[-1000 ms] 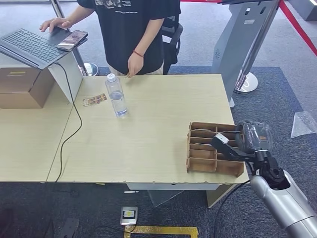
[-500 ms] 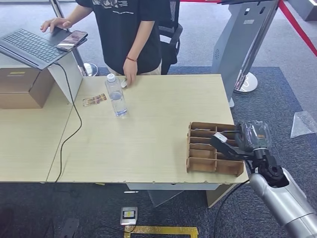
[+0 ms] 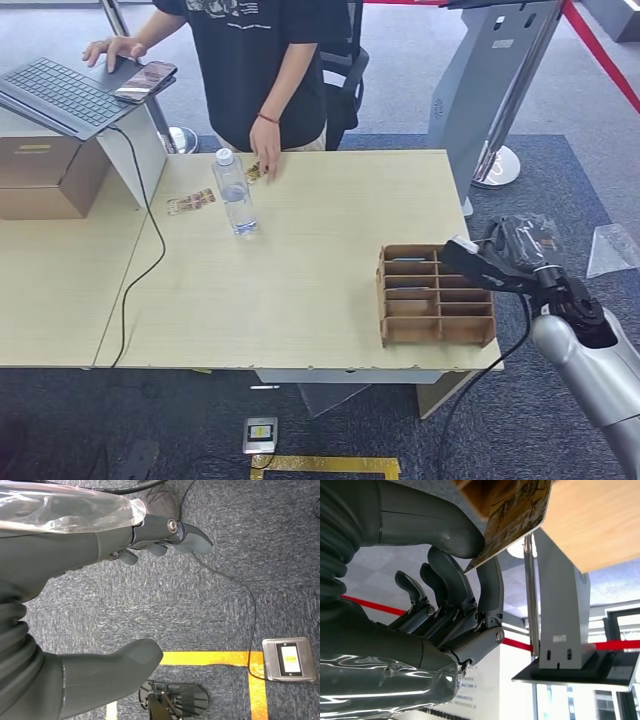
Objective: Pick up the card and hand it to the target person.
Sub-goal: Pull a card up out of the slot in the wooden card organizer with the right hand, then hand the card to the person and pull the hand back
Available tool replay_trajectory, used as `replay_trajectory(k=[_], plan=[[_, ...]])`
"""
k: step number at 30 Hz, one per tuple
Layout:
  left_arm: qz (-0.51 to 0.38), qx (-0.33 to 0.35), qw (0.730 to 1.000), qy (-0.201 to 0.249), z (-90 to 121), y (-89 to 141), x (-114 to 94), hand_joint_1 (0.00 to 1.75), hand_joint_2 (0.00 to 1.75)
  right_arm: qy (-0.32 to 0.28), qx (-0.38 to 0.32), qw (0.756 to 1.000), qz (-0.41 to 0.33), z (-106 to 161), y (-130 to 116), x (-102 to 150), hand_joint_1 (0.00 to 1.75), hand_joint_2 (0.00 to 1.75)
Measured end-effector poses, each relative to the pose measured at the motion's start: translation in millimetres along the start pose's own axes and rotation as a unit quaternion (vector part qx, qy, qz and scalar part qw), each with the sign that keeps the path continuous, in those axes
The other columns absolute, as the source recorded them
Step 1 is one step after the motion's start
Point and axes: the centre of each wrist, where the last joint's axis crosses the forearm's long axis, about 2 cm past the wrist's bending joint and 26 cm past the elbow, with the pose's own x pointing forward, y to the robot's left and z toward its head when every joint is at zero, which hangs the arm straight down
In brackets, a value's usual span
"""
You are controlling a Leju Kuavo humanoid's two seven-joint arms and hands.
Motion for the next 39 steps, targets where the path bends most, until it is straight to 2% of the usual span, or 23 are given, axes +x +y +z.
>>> replay_trajectory(k=[10, 14, 19, 27, 31, 39], plan=[[-0.001, 0.003, 1.0, 0.001, 0, 1, 0, 0.0, 1.75, 0.016, -0.046, 0.998, -0.028, -4, -14, -10, 1.5, 1.75], [-0.003, 0.002, 1.0, 0.0, 0, 1, 0, 0.0, 1.75, 0.012, -0.066, 0.997, -0.047, -15, -4, -6, 1.51, 1.75], [-0.007, 0.001, 1.0, -0.005, 0, -1, 0, 0.0, 1.75, 0.005, -0.085, 0.995, -0.06, -39, 15, 9, 1.36, 1.75], [-0.023, -0.001, 1.0, -0.015, 0, 0, 2, 0.0, 1.75, 0.009, -0.093, 0.995, -0.047, -70, 37, 33, 1.63, 1.75], [-0.027, 0.001, 0.999, -0.016, -2, 3, 4, 0.0, 1.75, 0.013, -0.088, 0.994, -0.059, -87, 44, 38, 1.62, 1.75], [-0.029, 0.002, 0.999, -0.014, -3, 5, 4, 0.0, 1.75, 0.008, -0.076, 0.995, -0.068, -114, 54, 47, 1.73, 1.75]])
